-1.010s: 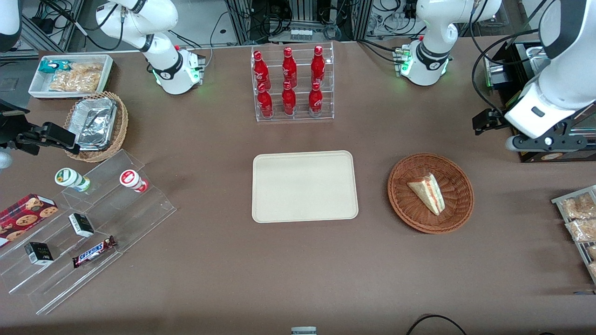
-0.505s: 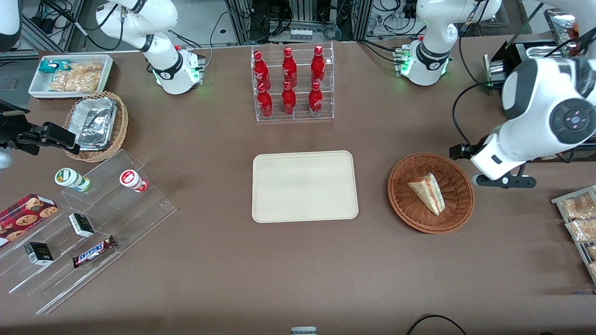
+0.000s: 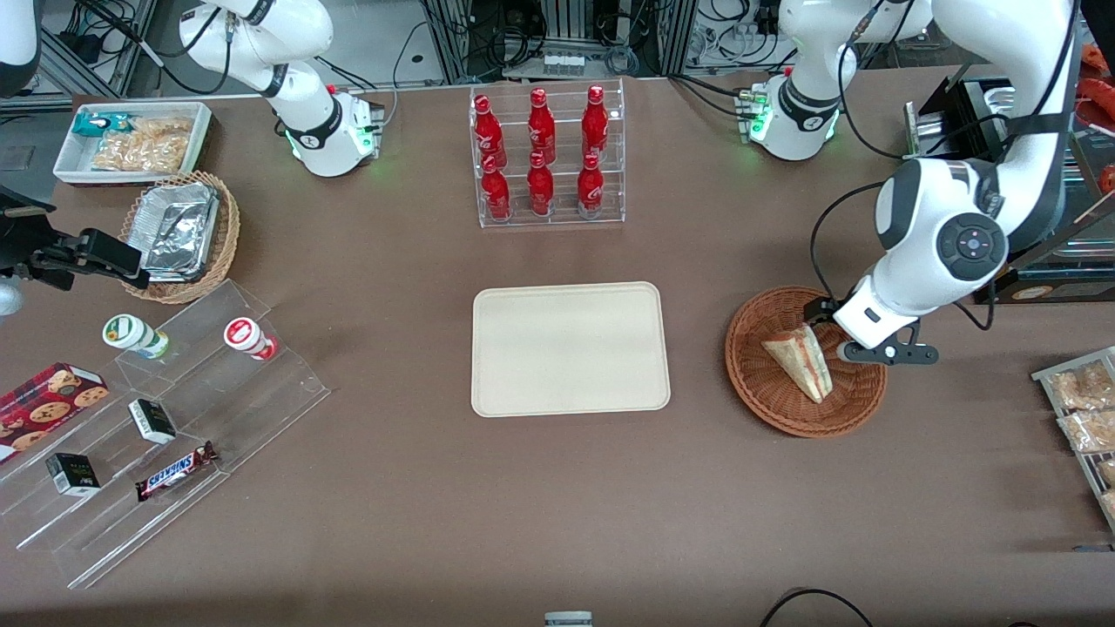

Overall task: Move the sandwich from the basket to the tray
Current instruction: 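Move the left gripper down over the sandwich in the wicker basket, then close the left gripper on the wrapped sandwich and lift it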

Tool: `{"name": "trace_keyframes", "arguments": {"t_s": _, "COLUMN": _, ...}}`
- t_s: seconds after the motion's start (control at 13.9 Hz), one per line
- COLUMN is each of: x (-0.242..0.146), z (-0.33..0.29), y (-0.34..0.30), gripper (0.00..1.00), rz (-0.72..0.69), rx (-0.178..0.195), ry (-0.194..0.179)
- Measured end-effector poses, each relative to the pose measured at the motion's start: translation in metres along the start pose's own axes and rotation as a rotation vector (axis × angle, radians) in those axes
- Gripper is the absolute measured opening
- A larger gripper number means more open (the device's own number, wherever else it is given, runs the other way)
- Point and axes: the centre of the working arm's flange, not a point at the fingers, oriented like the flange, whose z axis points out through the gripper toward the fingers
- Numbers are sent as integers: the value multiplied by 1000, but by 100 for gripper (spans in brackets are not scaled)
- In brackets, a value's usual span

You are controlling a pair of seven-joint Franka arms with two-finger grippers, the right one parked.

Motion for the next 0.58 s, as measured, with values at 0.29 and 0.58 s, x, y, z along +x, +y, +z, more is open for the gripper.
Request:
{"name": "trace_keyframes", "arguments": {"t_s": 0.29, "x": -12, "z": 18, "y": 32, "gripper": 100, "rz": -459, "rx": -22, "ry": 47}}
{"name": "trace_keyframes", "arguments": {"t_s": 0.58, "x": -7, "z": 32, "y": 47, "gripper": 100, "rz": -692, "rx": -55, "ry": 76}}
